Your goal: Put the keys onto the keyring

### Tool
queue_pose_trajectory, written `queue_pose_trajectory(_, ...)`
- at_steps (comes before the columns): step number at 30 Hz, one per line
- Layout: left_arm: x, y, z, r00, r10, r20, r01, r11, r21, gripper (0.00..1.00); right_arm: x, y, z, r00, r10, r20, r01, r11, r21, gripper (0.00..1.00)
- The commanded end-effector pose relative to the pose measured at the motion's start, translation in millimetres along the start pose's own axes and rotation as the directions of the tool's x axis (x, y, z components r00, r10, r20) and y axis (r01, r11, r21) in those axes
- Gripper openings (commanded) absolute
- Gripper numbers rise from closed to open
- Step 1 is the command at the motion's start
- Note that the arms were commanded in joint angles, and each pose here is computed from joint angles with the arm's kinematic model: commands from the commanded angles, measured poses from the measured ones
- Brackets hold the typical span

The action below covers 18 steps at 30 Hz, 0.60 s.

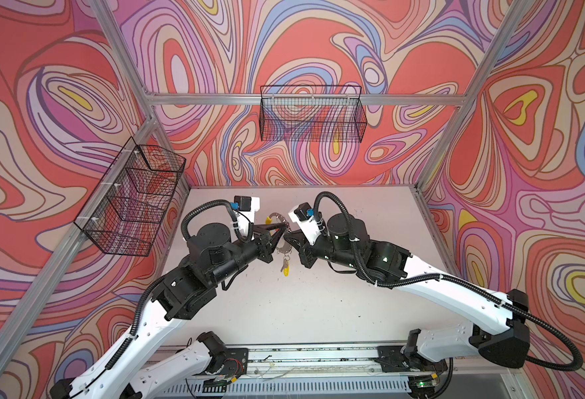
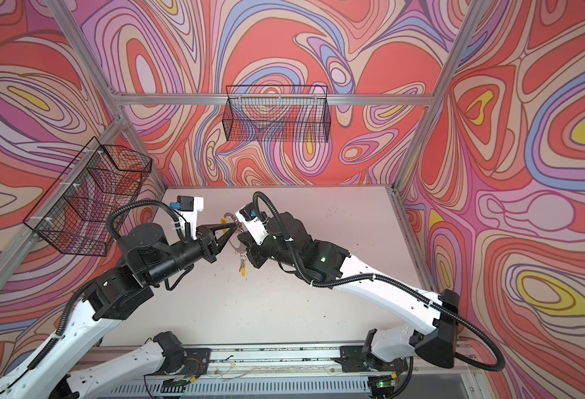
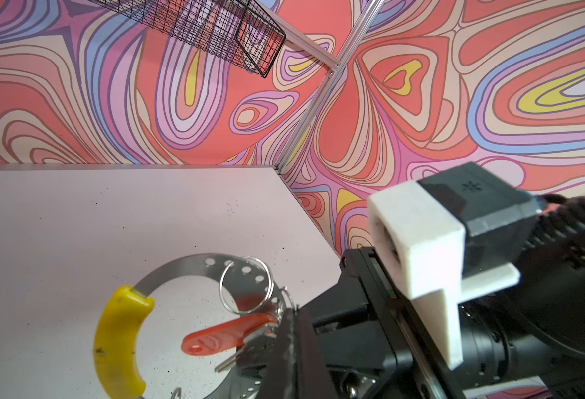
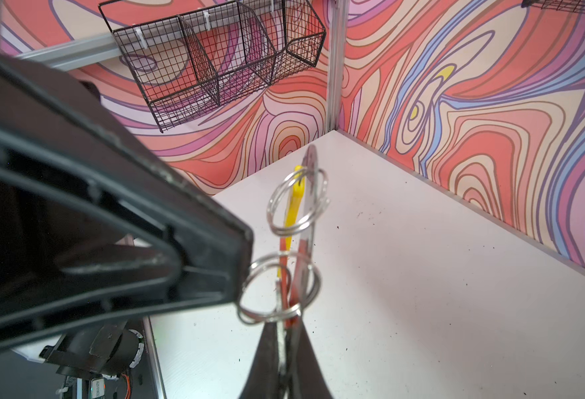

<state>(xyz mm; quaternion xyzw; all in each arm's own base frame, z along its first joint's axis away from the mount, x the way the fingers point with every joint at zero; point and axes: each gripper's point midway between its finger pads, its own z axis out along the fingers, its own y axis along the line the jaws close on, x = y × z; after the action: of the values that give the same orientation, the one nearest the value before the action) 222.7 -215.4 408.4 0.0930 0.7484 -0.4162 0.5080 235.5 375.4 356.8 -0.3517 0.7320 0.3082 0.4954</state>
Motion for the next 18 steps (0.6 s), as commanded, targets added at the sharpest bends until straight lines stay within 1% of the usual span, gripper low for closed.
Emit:
queue_pose_trajectory(1, 3, -3, -3, 1.0, 0.013, -0.02, -0.012, 1.0, 0.013, 0.0, -16, -11, -11, 0.999, -0.014, 0.04, 0.012, 0.999, 0.046, 0.0)
queue_pose_trajectory(3, 3, -3, -3, 0.999, 0.024, -0.036, -0.023, 1.0, 0.006, 0.0, -17, -12, -11, 0.999, -0.029, 0.025, 0.027, 0.998, 0.055, 0.0)
queue_pose_trajectory(4, 4, -3, -5, 0.999, 0.029, -0.043, -0.029, 1.0, 0.002, 0.02, -17, -13, -12, 0.999, -0.035, 0.016, 0.034, 0.998, 0.061, 0.0)
queue_pose_trajectory(5, 2, -4, -6, 0.998, 0.036, -0.046, -0.036, 0.999, 0.0, 0.09, -16, -14, -11, 0.999, -0.041, 0.006, 0.041, 0.997, 0.067, 0.0)
queue_pose_trajectory(7, -2, -6, -10, 0.997, 0.057, -0.049, -0.057, 0.998, -0.006, 0.26, -14, -16, -11, 0.998, -0.062, -0.017, 0.063, 0.995, 0.08, 0.0)
queue_pose_trajectory(8, -4, -7, -11, 0.997, 0.065, -0.049, -0.066, 0.998, -0.007, 0.32, -13, -18, -11, 0.997, -0.069, -0.025, 0.071, 0.994, 0.087, 0.0)
queue_pose_trajectory(10, -9, -10, -15, 0.995, 0.083, -0.047, -0.083, 0.996, -0.01, 0.48, -10, -20, -11, 0.995, -0.088, -0.04, 0.091, 0.991, 0.099, 0.0)
queue_pose_trajectory(11, -12, -11, -16, 0.995, 0.086, -0.048, -0.086, 0.996, -0.011, 0.51, -9, -22, -11, 0.994, -0.095, -0.048, 0.099, 0.989, 0.107, 0.0)
queue_pose_trajectory(13, -16, -16, -16, 0.993, 0.094, -0.077, -0.094, 0.996, 0.003, 0.54, -7, -25, -10, 0.991, -0.117, -0.066, 0.124, 0.985, 0.123, 0.0)
queue_pose_trajectory(15, -18, -19, -16, 0.988, 0.104, -0.114, -0.105, 0.995, 0.001, 0.54, -6, -28, -9, 0.988, -0.134, -0.078, 0.144, 0.98, 0.139, 0.0)
queue_pose_trajectory(18, -23, -16, -15, 0.98, 0.119, -0.158, -0.128, 0.991, -0.044, 0.53, -8, -30, -9, 0.984, -0.158, -0.084, 0.169, 0.974, 0.148, 0.0)
